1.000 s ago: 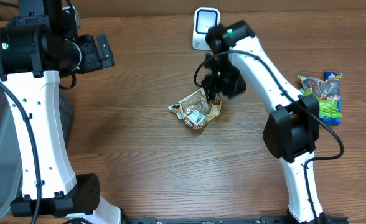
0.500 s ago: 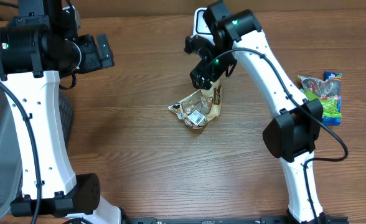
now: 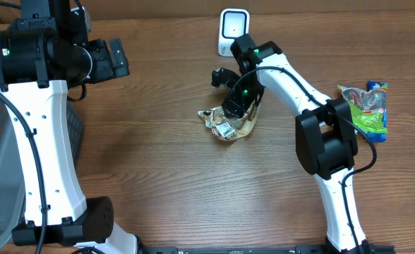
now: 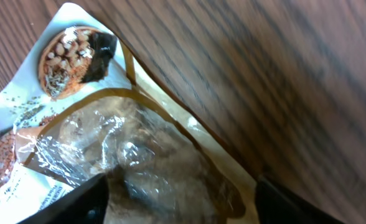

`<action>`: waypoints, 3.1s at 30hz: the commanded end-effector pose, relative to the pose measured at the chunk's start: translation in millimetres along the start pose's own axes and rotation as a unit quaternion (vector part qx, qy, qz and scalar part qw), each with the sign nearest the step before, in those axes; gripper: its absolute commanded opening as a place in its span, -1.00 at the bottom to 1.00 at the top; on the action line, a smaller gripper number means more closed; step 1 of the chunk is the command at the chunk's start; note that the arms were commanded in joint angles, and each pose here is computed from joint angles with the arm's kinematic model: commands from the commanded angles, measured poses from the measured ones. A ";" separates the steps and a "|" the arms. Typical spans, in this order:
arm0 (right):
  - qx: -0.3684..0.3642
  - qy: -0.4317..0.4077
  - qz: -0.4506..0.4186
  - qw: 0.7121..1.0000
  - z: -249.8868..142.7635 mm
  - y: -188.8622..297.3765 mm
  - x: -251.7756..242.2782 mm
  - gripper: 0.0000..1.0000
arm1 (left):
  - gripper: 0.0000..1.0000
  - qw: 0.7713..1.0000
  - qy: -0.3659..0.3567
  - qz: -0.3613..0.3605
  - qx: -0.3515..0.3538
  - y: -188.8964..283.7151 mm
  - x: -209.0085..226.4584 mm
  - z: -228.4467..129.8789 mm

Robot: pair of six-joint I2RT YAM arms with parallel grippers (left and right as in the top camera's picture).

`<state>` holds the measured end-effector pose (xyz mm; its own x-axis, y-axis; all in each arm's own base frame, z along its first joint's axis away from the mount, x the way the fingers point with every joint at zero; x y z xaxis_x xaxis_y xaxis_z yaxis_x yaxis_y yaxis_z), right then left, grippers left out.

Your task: Scan the item barcode

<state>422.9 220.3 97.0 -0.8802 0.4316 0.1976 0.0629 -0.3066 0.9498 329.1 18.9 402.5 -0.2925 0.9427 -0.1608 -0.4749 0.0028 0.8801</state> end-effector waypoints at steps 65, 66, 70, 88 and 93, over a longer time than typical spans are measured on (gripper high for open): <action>0.053 -0.377 -0.269 0.885 -26.8 58.7 14.6 -0.92 | 1.00 1.000 0.007 -0.008 -0.006 6.6 -1.9 -2.2; 0.053 -0.375 -0.267 0.886 -25.7 56.6 16.8 -0.90 | 0.99 1.000 0.007 -0.008 -0.006 6.6 -1.8 -2.3; 0.050 -0.374 -0.245 0.893 -22.5 52.8 22.2 0.84 | 0.99 1.000 0.007 -0.008 -0.006 6.6 -1.8 -2.3; -0.072 -0.588 -0.006 0.805 -40.2 94.1 -16.9 0.68 | 1.00 1.000 0.007 -0.008 -0.006 6.6 -1.8 -2.3; -0.058 -0.639 0.051 0.765 -54.4 52.2 -14.3 0.64 | 1.00 1.000 0.007 -0.008 -0.006 6.6 -1.8 -2.3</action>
<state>431.2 133.3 140.2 0.1981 0.9259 0.3216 -0.0796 -0.3118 0.9468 329.1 18.9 402.5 -0.2927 0.9427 -0.1604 -0.4748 0.0024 0.8801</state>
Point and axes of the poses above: each gripper's point midway between its finger pads, its own y axis back along the fingers, its own x axis along the line the jaws close on, z = x × y, the point moved 8 cm from there along y, back along the fingers, and after that the axes turned 4 degrees about y, right-handed, at the moved point
